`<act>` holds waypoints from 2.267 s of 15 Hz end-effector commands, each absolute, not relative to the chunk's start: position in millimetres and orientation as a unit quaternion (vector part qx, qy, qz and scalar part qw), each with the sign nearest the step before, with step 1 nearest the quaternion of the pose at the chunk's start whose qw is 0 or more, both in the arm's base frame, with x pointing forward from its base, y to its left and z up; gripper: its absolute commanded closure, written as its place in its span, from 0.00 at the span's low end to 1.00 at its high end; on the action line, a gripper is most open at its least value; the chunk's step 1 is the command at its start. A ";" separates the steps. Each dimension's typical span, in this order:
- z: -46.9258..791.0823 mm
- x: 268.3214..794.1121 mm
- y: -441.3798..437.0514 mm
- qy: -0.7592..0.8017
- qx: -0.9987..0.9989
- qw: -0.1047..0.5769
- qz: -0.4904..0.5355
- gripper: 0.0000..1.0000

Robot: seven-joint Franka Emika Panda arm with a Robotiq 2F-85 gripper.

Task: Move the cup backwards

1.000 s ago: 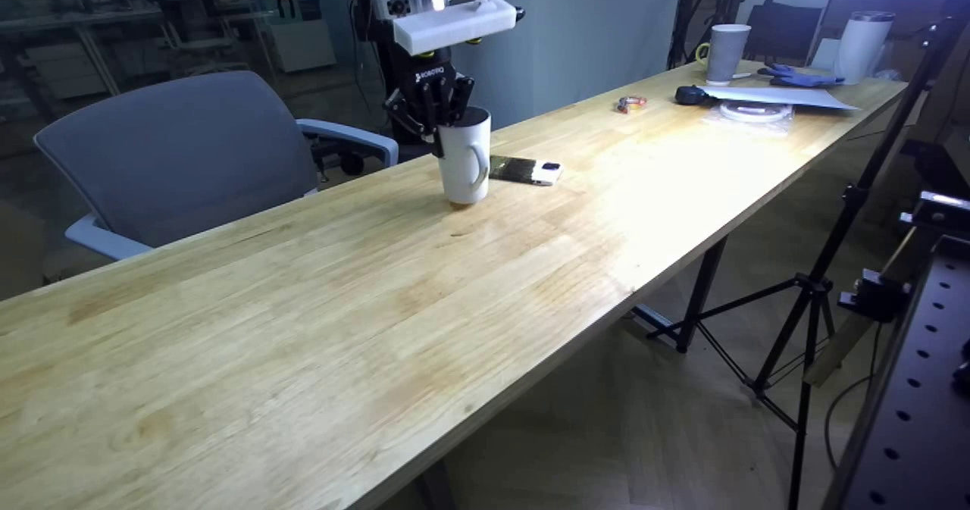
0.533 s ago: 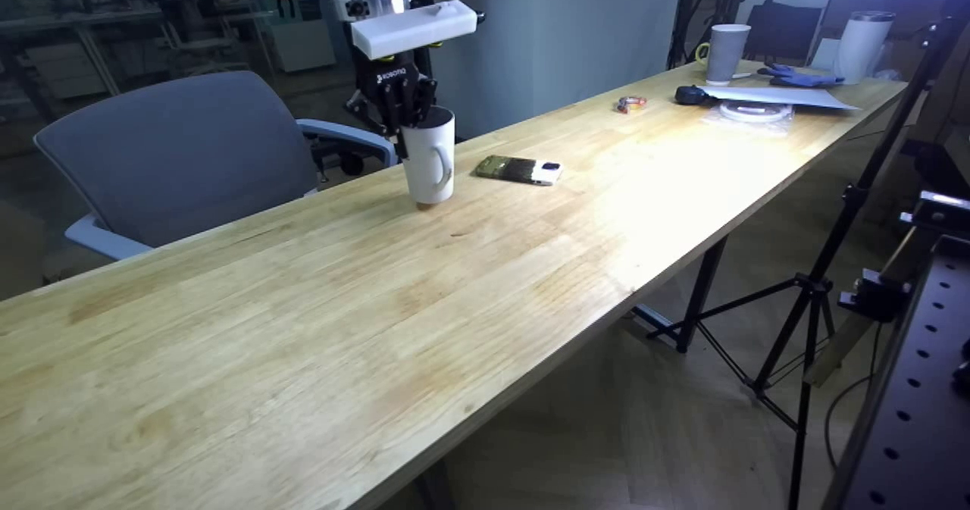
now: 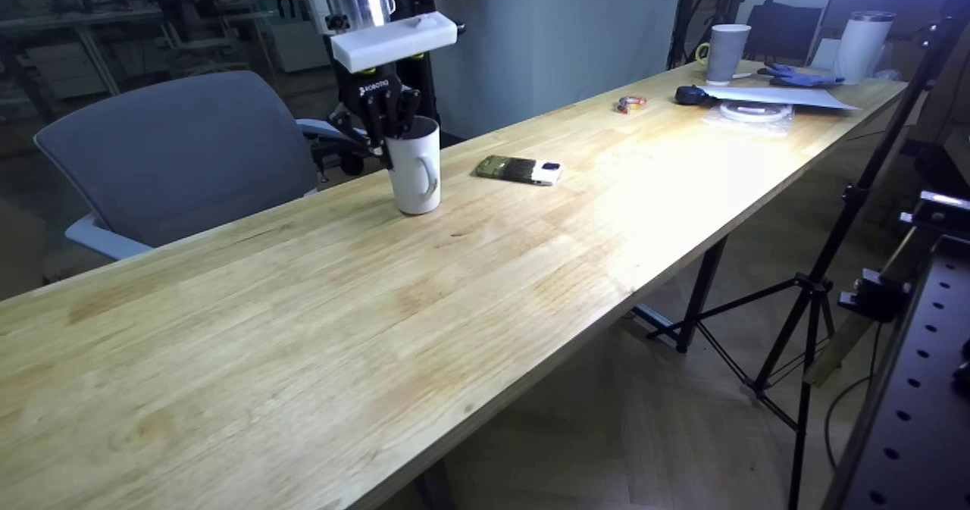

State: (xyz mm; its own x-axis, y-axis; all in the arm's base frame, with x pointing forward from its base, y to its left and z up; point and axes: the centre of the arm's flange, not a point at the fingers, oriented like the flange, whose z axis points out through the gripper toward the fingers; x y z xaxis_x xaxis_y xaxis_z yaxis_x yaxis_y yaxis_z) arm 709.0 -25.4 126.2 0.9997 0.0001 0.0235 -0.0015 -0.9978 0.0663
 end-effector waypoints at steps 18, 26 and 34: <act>121.3 746.5 -12.8 -0.001 0.999 0.032 -0.020 0.98; 113.7 747.8 -13.5 0.003 0.998 0.047 -0.039 0.40; 128.7 754.2 -6.6 0.011 0.996 0.081 -0.032 0.00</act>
